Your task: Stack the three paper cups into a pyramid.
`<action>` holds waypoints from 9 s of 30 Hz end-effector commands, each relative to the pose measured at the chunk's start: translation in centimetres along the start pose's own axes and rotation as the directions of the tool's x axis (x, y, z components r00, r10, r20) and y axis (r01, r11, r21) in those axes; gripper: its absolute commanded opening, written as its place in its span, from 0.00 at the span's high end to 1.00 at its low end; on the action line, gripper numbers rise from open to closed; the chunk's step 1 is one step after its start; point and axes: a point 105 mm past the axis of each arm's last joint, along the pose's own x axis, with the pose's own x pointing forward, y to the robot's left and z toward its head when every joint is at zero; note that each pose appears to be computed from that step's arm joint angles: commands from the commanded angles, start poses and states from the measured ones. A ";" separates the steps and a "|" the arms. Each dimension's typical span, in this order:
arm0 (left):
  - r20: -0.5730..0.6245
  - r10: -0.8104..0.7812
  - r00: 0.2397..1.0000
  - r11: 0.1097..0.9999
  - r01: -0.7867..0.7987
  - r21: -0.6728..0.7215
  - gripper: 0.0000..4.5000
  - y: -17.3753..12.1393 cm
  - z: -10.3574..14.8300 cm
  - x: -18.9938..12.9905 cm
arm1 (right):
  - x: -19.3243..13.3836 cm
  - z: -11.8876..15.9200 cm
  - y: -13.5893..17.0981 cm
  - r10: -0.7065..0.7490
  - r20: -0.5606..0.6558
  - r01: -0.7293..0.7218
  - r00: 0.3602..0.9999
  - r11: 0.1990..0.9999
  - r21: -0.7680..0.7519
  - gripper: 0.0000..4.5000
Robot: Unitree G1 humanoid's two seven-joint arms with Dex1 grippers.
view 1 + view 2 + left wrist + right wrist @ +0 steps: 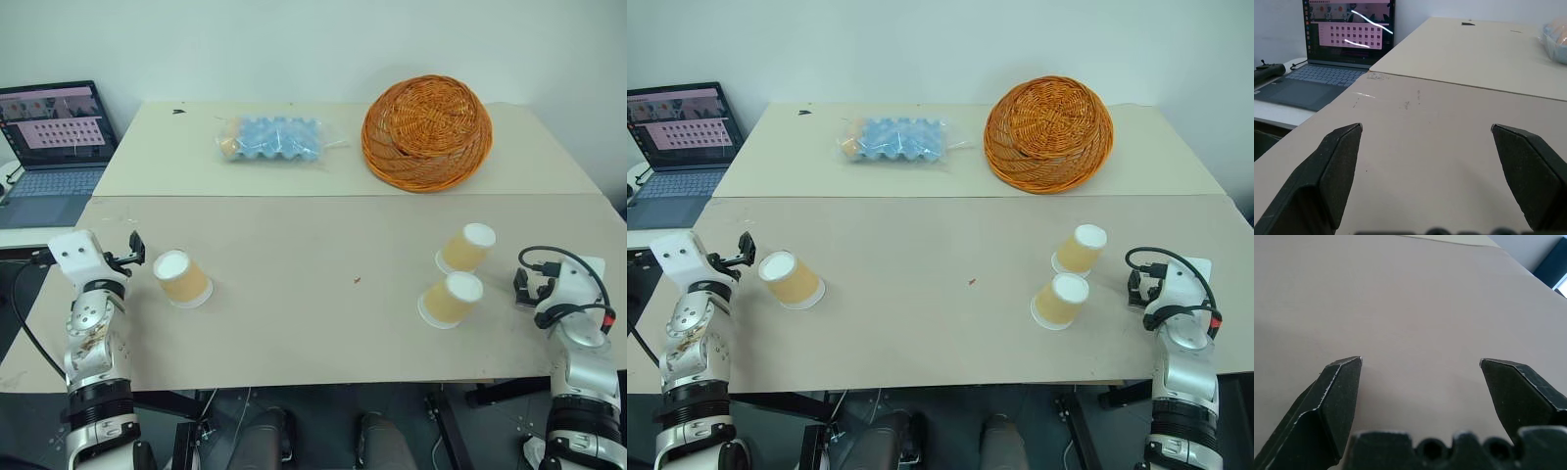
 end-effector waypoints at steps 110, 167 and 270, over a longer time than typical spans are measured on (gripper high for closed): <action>-0.187 -0.982 0.041 0.012 0.988 0.156 0.00 -17.8 8.1 -17.8 | -12.8 16.6 22.9 0.996 0.071 -0.923 -0.061 -0.029 -0.383 0.39; -0.168 -0.985 0.047 0.020 0.987 0.159 0.00 -18.5 8.5 -17.4 | -14.9 11.2 11.5 0.882 0.023 -0.858 0.470 0.463 -0.222 0.01; -0.160 -0.984 0.074 0.046 0.984 0.172 0.00 -18.7 8.9 -17.3 | -9.3 12.7 20.2 0.998 0.059 -0.924 0.024 0.044 -0.380 0.43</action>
